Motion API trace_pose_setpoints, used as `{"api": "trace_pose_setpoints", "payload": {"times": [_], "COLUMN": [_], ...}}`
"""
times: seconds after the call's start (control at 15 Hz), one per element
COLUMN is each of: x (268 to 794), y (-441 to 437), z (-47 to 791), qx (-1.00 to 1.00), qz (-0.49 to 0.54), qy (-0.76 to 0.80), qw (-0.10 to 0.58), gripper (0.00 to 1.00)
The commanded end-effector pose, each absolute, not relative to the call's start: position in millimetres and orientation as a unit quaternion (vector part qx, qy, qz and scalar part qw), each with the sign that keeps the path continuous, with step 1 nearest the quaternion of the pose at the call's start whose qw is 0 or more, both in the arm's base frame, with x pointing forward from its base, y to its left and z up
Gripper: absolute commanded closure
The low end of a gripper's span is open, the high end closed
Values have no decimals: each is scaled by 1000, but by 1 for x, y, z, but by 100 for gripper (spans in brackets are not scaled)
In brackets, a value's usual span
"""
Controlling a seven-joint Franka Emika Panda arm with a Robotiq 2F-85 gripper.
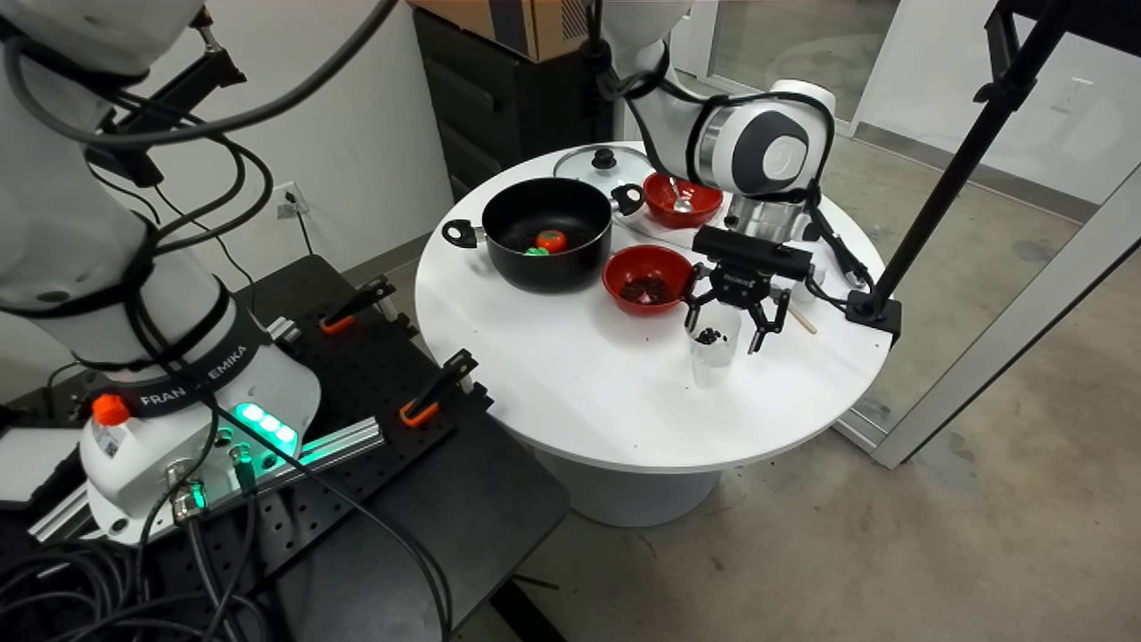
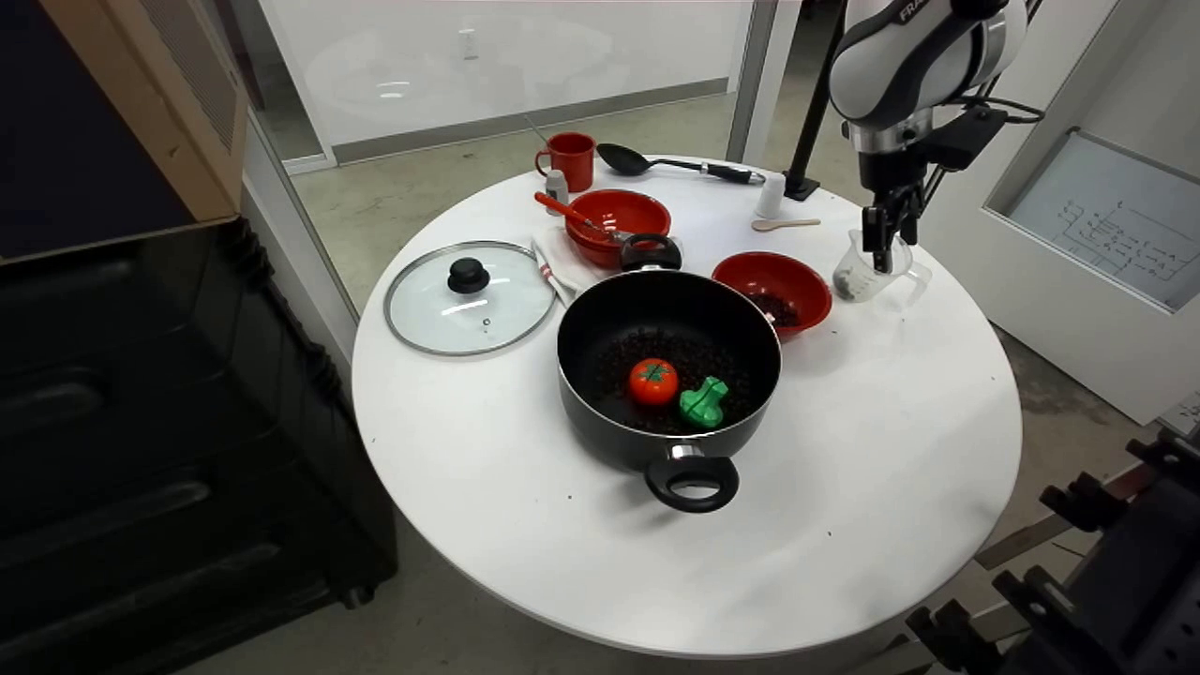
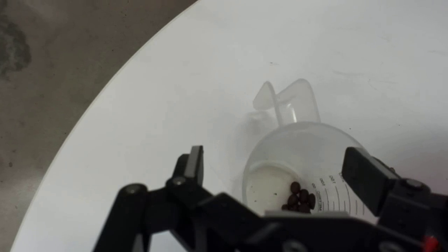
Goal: Pour the contents of the clear jar into the pot
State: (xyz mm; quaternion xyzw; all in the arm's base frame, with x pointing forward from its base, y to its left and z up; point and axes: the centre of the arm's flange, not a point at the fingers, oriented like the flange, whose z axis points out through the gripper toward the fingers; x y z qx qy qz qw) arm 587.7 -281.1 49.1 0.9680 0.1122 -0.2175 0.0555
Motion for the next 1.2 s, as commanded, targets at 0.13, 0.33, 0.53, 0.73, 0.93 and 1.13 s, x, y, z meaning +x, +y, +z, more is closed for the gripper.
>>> {"api": "trace_pose_setpoints", "payload": {"times": [0.13, 0.33, 0.53, 0.73, 0.93, 1.13], "x": [585, 585, 585, 587, 589, 588], "y": [-287, -289, -288, -286, -284, -285], "z": [56, 58, 64, 75, 90, 107], "qx": [971, 972, 974, 980, 985, 989], "qz": [-209, -206, -196, -172, -144, -116], "qy": [107, 106, 106, 99, 96, 97], "qw": [46, 45, 42, 28, 14, 1], "gripper": [0, 0, 0, 0, 0, 0]}}
